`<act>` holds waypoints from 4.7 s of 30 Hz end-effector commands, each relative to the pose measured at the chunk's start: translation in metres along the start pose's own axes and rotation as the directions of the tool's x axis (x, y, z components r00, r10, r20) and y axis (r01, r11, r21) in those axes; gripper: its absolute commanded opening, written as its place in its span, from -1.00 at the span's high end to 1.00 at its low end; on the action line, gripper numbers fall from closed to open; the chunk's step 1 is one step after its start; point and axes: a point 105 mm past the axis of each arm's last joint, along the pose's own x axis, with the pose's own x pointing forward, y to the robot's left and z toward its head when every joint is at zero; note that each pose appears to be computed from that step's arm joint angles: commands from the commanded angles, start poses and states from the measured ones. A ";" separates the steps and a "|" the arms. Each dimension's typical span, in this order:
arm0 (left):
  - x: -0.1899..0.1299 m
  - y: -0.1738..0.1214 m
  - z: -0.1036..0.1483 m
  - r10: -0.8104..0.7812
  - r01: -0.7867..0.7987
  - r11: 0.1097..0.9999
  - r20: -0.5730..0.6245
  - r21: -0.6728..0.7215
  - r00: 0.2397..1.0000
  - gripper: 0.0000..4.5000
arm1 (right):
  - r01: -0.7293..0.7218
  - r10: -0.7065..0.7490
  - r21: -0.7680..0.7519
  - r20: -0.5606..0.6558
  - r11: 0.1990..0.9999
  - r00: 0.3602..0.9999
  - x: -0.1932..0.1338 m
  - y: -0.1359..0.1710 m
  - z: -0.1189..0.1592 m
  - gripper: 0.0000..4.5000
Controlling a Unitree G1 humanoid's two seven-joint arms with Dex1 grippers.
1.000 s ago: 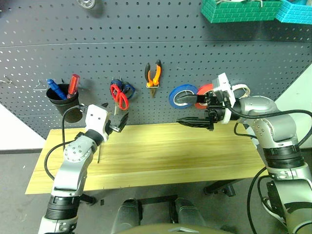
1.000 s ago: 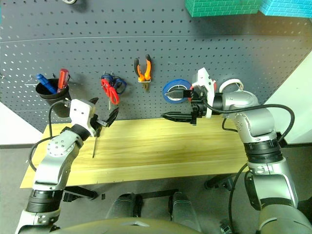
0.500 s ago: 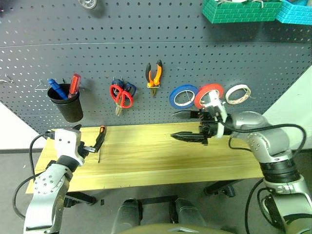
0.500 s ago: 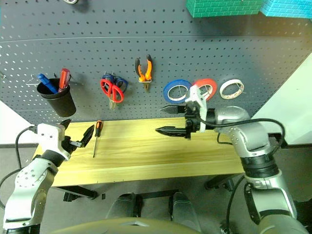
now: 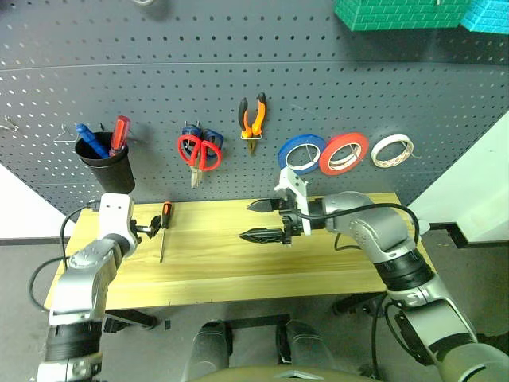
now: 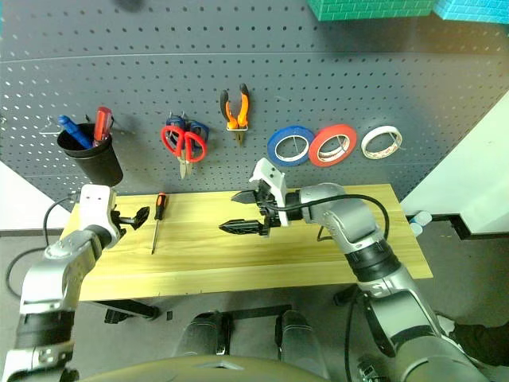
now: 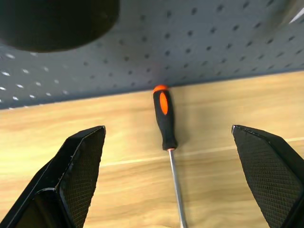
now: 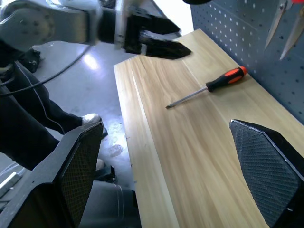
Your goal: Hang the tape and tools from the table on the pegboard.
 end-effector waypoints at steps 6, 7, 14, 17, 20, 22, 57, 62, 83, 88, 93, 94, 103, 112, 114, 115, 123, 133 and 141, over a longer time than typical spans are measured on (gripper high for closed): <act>0.017 0.008 0.000 0.079 -0.091 0.995 -0.205 -0.049 0.976 -0.99 | -0.009 0.009 0.015 -0.024 1.000 1.000 -0.009 0.005 0.002 -1.00; 0.020 0.007 0.001 0.084 -0.096 0.994 -0.211 -0.049 0.974 -0.99 | -0.008 0.009 0.016 -0.029 1.000 1.000 -0.009 0.006 0.000 -1.00; 0.042 -0.006 0.014 0.068 -0.076 0.997 -0.218 -0.028 0.974 -0.99 | 0.019 -0.018 0.025 -0.033 1.000 0.999 -0.012 0.006 -0.004 -1.00; 0.053 -0.010 0.020 0.057 -0.060 0.998 -0.199 -0.011 0.978 -0.99 | 0.037 -0.036 0.034 -0.027 0.999 0.999 -0.015 0.006 -0.005 -1.00; 0.063 -0.011 0.023 0.058 -0.061 0.998 -0.191 -0.009 0.980 -0.99 | 0.055 -0.054 0.044 -0.027 0.997 0.998 -0.018 0.006 -0.007 -1.00; 0.069 -0.011 0.022 0.065 -0.071 0.997 -0.192 -0.021 0.979 -0.99 | 0.068 -0.066 0.051 -0.029 0.996 0.997 -0.020 0.006 -0.009 -1.00; 0.077 -0.017 -0.010 0.062 -0.136 0.977 -0.385 -0.167 0.921 0.68 | 0.200 -0.199 0.032 -0.055 0.979 0.979 -0.038 -0.013 -0.018 -1.00; 0.067 -0.023 -0.020 0.014 -0.094 0.982 -0.429 -0.166 0.903 0.68 | 0.203 -0.202 0.015 -0.055 0.979 0.978 -0.038 -0.017 -0.019 -1.00; -0.047 -0.065 0.036 -0.336 0.323 0.940 0.126 0.113 0.933 0.68 | 0.039 -0.027 -0.103 0.123 0.994 0.992 -0.059 0.003 0.026 -1.00; -0.070 -0.055 0.039 -0.333 0.269 0.931 0.276 0.245 0.901 0.68 | -0.004 0.028 -0.151 0.158 0.988 0.987 -0.060 0.009 0.038 -1.00; -0.101 -0.063 0.047 -0.433 0.339 0.897 0.413 0.283 0.801 0.68 | -0.053 0.086 -0.194 0.163 0.980 0.983 -0.059 0.011 0.051 -1.00; -0.107 -0.063 0.051 -0.444 0.339 0.892 0.442 0.299 0.779 0.68 | -0.063 0.098 -0.203 0.165 0.977 0.981 -0.059 0.011 0.054 -1.00; -0.156 -0.035 0.118 -0.430 0.229 0.902 0.734 0.365 0.526 0.68 | -0.105 0.167 -0.257 0.234 0.961 0.958 -0.063 0.007 0.090 -1.00; -0.169 -0.007 0.207 -0.380 0.115 0.924 0.844 0.364 0.379 0.68 | -0.116 0.186 -0.254 0.273 0.960 0.944 -0.061 0.008 0.100 -1.00; -0.165 0.003 0.225 -0.332 0.094 0.942 0.866 0.321 0.373 0.68 | -0.111 0.182 -0.255 0.276 0.961 0.944 -0.060 0.008 0.100 -1.00; -0.162 0.006 0.232 -0.317 0.085 0.948 0.872 0.308 0.373 0.68 | -0.107 0.179 -0.256 0.277 0.961 0.944 -0.060 0.008 0.101 -1.00; -0.124 0.020 0.252 -0.226 0.078 0.974 0.883 0.213 0.412 0.68 | -0.060 0.139 -0.265 0.291 0.962 0.947 -0.061 0.006 0.105 -1.00; -0.073 0.017 0.231 -0.199 0.126 0.980 0.853 0.157 0.483 0.68 | 0.002 0.074 -0.269 0.273 0.963 0.959 -0.065 0.001 0.101 -1.00; -0.045 0.023 0.207 -0.139 0.099 0.990 0.808 0.100 0.572 0.36 | 0.030 0.043 -0.263 0.267 0.964 0.963 -0.068 0.001 0.097 -1.00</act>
